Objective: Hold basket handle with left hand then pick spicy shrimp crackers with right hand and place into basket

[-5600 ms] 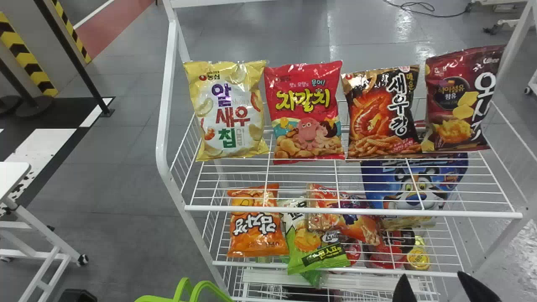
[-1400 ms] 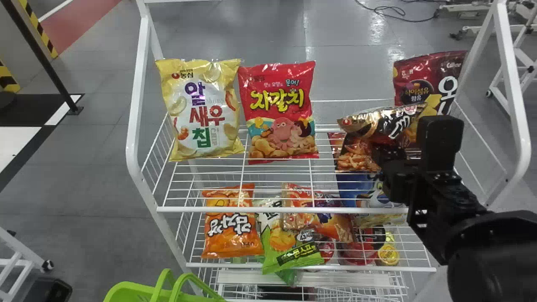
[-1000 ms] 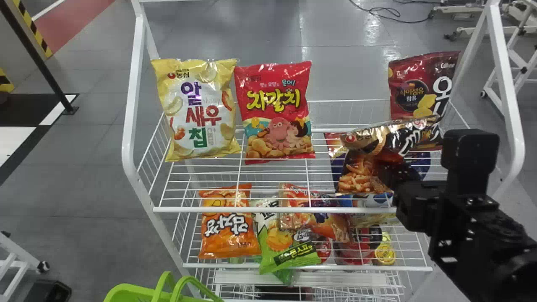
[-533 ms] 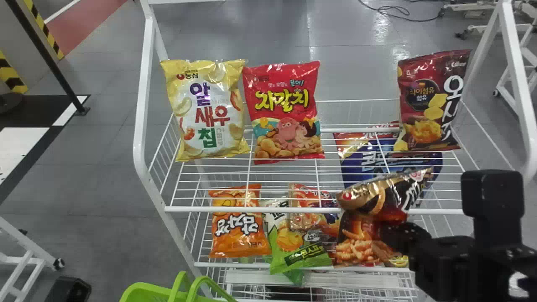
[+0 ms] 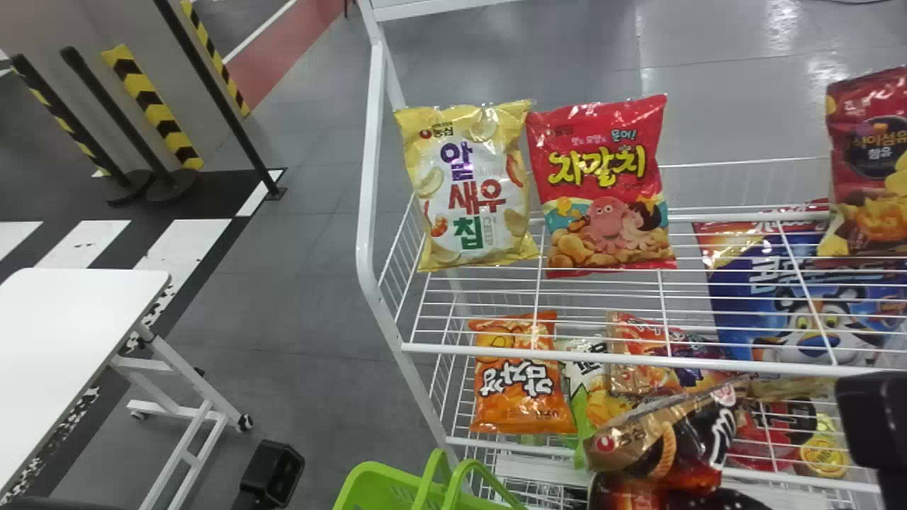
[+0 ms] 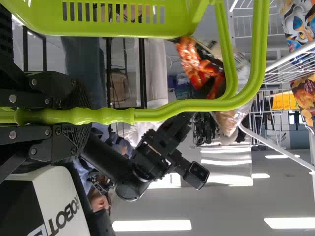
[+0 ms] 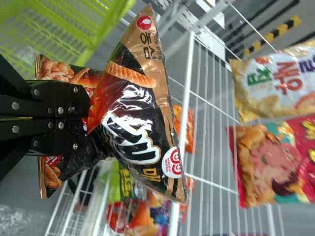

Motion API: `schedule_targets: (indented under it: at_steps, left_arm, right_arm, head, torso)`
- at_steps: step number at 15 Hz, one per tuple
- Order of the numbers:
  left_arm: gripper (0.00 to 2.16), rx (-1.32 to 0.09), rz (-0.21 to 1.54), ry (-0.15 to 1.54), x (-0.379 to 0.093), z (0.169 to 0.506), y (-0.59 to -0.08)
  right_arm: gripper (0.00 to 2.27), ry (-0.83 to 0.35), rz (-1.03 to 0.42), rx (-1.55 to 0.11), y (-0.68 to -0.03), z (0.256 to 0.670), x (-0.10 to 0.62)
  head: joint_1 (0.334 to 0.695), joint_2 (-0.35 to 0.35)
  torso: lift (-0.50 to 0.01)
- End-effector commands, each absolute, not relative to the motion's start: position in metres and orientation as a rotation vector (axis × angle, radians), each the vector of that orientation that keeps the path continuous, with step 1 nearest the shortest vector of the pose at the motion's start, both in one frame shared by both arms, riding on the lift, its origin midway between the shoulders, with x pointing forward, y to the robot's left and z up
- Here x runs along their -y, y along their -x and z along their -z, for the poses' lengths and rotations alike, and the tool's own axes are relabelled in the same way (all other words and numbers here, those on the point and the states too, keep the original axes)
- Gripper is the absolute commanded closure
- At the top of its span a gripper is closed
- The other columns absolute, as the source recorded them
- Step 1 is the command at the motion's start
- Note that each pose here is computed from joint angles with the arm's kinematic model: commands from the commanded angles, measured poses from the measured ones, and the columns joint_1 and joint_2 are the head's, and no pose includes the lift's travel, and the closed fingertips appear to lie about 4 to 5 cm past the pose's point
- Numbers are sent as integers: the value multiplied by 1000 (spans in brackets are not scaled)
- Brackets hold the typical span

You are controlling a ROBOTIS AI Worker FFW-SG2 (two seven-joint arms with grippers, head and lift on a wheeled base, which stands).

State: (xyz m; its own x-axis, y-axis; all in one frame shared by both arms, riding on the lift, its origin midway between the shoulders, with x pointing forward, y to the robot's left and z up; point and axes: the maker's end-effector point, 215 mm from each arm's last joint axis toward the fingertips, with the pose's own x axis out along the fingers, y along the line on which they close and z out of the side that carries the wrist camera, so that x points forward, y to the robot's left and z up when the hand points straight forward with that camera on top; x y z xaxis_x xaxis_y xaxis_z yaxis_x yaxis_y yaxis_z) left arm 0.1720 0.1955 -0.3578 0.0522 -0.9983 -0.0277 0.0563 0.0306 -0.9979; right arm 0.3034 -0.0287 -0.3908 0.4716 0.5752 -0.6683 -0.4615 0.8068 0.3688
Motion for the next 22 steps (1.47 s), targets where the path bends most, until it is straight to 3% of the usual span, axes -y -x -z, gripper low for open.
schedule_targets:
  at_steps: [1,9,11,12,14,22]
  left_arm:
    - [2142,-1149,1182,1169,-192,359,-173]
    - [2145,-1154,1200,1168,-185,361,-177]
    - [2145,-1151,1201,1170,-186,360,-177]
    - [2145,-1149,1203,1171,-186,359,-178]
    - [2145,-1145,1203,1172,-187,358,-178]
    - [2145,-1145,1198,1176,-192,356,-176]
  right_arm:
    - [2216,-138,-699,-907,-284,388,9]
    - [2199,-120,-865,-912,-243,374,-55]
    - [1983,-107,-889,-961,-228,390,-64]
    - [1436,-104,-904,-989,-220,397,-67]
    - [26,-95,-924,-1035,-206,406,-66]
    - [56,-153,-842,-995,-235,405,-36]
  head:
    - [695,350]
    - [695,350]
    - [695,350]
    - [695,350]
    - [695,350]
    - [695,350]
  torso:
    - [-37]
    - [-37]
    - [-37]
    - [-37]
    - [-37]
    - [-37]
